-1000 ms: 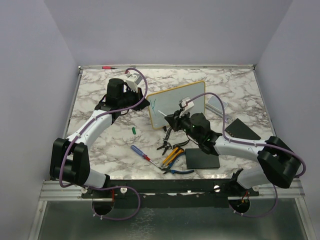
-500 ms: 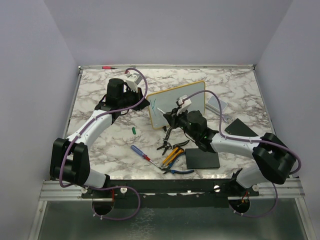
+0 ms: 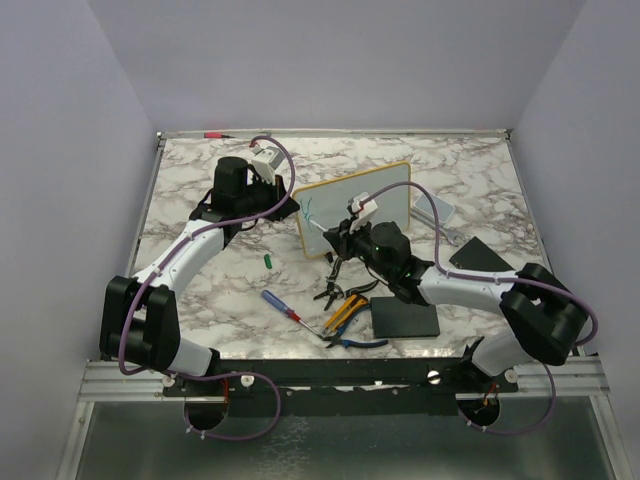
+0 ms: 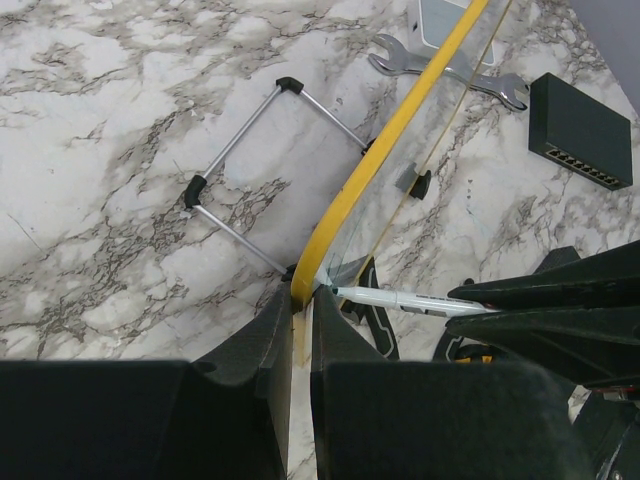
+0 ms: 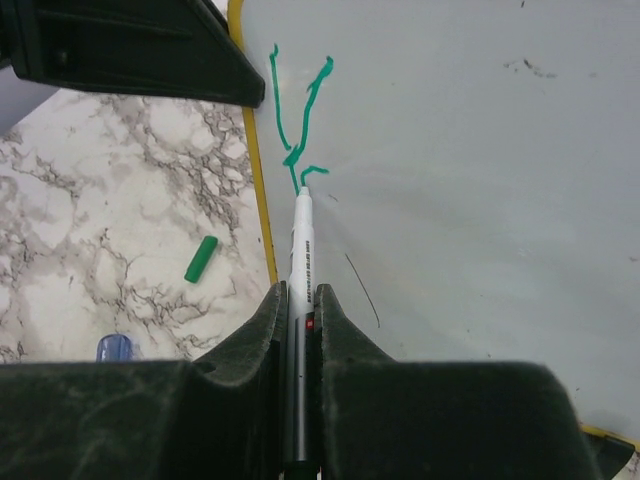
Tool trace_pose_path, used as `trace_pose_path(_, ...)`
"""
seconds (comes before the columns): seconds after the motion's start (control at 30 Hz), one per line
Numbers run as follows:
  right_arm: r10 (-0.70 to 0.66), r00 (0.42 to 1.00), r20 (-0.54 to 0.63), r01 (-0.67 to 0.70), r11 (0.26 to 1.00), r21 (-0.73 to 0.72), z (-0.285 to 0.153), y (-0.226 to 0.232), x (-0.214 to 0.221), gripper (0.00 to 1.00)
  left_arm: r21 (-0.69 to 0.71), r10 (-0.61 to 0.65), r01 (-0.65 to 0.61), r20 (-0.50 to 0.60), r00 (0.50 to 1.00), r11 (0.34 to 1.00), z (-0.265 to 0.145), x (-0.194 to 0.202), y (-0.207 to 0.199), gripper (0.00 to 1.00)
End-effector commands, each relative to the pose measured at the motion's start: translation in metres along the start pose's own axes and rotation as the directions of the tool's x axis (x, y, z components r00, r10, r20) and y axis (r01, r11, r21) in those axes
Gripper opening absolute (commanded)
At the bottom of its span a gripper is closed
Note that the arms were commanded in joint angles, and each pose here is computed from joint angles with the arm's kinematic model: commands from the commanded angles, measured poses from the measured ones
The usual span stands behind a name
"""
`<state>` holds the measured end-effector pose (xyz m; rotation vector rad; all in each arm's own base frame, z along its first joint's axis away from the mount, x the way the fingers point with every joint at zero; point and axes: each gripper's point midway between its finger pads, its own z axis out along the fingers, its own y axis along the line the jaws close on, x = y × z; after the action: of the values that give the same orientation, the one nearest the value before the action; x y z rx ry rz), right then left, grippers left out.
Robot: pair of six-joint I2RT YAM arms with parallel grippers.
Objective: Write a sentence on the whiteboard
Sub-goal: Write on the whiteboard at the whiteboard stand.
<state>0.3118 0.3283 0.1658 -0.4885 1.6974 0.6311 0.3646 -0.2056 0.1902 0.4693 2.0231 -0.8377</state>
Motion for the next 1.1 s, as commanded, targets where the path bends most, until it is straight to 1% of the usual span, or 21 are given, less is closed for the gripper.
trace_pose_path(0.0, 0.014, 0.998, -0.060, -0.012, 0.999, 0.037, -0.008, -0.011, 0.027, 0.01, -0.016, 0.033, -0.032, 0.035, 0.999, 0.999, -0.005, -0.014, -0.002, 0.04)
trace_pose_path(0.17, 0.023, 0.999, -0.049, -0.018, 0.995, 0.101, -0.013, -0.022, 0.023, 0.01, -0.016, 0.033, -0.032, 0.035, 0.999, 0.999, -0.005, -0.014, -0.002, 0.04)
trace_pose_path(0.27, 0.020, 1.000, -0.021, -0.017, 0.994, 0.107, -0.013, -0.023, 0.014, 0.01, -0.017, 0.031, -0.031, 0.033, 0.999, 0.999, -0.004, -0.014, -0.002, 0.04)
trace_pose_path(0.47, -0.009, 0.999, 0.039, 0.005, 0.996, 0.085, -0.003, -0.017, -0.013, 0.01, -0.015, 0.030, -0.030, 0.031, 0.999, 0.999, -0.004, -0.013, -0.001, 0.04)
trace_pose_path(0.6, -0.020, 0.998, 0.062, 0.016, 0.997, 0.073, 0.003, -0.013, -0.024, 0.01, -0.015, 0.031, -0.031, 0.033, 0.999, 0.999, -0.004, -0.014, -0.002, 0.04)
trace_pose_path(0.73, -0.024, 0.997, 0.071, 0.019, 0.997, 0.071, 0.004, -0.012, -0.028, 0.01, -0.015, 0.031, -0.031, 0.033, 0.999, 0.999, -0.005, -0.014, -0.002, 0.04)
trace_pose_path(0.9, -0.028, 0.998, 0.061, 0.024, 0.998, 0.059, 0.004, -0.011, -0.023, 0.01, -0.014, 0.032, -0.032, 0.033, 0.999, 0.999, -0.005, -0.014, -0.002, 0.04)
trace_pose_path(1.07, -0.020, 0.997, 0.071, 0.018, 0.999, 0.032, -0.013, -0.008, -0.025, 0.01, -0.016, 0.034, -0.033, 0.034, 0.999, 0.999, -0.005, -0.014, -0.002, 0.04)
